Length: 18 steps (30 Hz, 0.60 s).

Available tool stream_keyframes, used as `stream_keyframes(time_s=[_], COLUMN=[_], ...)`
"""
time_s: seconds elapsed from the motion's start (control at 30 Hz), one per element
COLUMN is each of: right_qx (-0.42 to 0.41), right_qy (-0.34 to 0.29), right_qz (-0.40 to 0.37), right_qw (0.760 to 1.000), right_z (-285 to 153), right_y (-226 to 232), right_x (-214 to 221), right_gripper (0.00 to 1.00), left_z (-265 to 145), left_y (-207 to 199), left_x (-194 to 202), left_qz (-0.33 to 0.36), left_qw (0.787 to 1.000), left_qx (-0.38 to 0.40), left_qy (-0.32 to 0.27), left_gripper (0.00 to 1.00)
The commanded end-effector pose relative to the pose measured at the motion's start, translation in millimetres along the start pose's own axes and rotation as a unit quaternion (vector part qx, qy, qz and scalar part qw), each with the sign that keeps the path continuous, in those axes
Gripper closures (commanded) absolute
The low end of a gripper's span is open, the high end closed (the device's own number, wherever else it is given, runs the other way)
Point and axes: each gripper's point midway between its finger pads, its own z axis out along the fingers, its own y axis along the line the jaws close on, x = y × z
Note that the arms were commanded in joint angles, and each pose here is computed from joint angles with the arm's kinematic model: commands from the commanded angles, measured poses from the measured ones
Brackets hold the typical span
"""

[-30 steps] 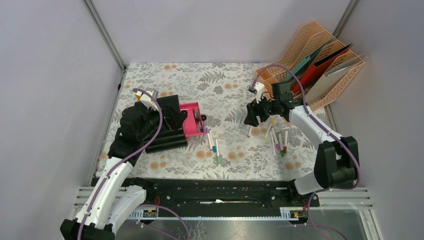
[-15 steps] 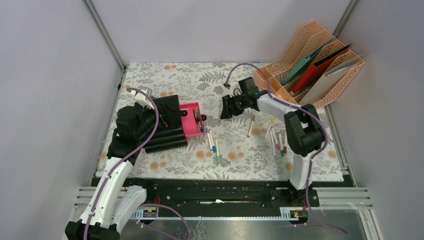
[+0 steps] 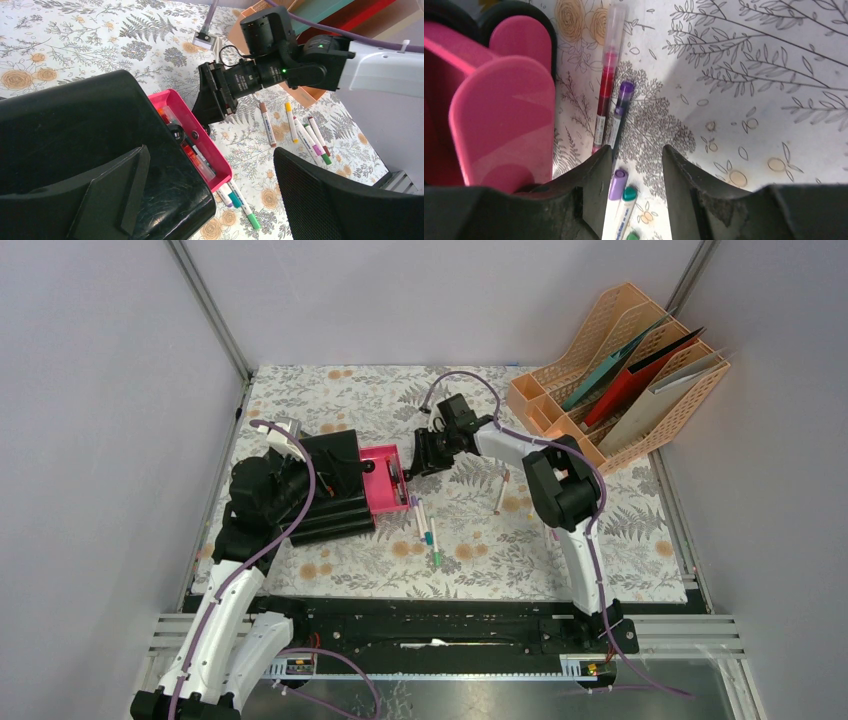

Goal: Organize the desk
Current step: Pick up the stationery from the center of the board.

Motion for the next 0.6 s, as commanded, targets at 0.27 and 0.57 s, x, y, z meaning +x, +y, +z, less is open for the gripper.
stream_keyframes(time_s=[0.27, 0.57], right_qx=[-0.016, 0.018], right_qy=[0.032, 0.066], right_qz=[0.026, 0.007], right_qw=[0.999, 0.998], right_z=[24, 33], right_y=[20, 9], right_x=[0, 21], right_gripper=[0.54, 0.54], left_z=[-1, -1], left_y=[-4, -4], left_x=[-16, -16], left_qz=[0.015, 0.013], left_qw=[0.999, 0.999], left_qx=[0.008, 0.009], left_qy=[-0.031, -0.031], left_gripper=[0.01, 0.01])
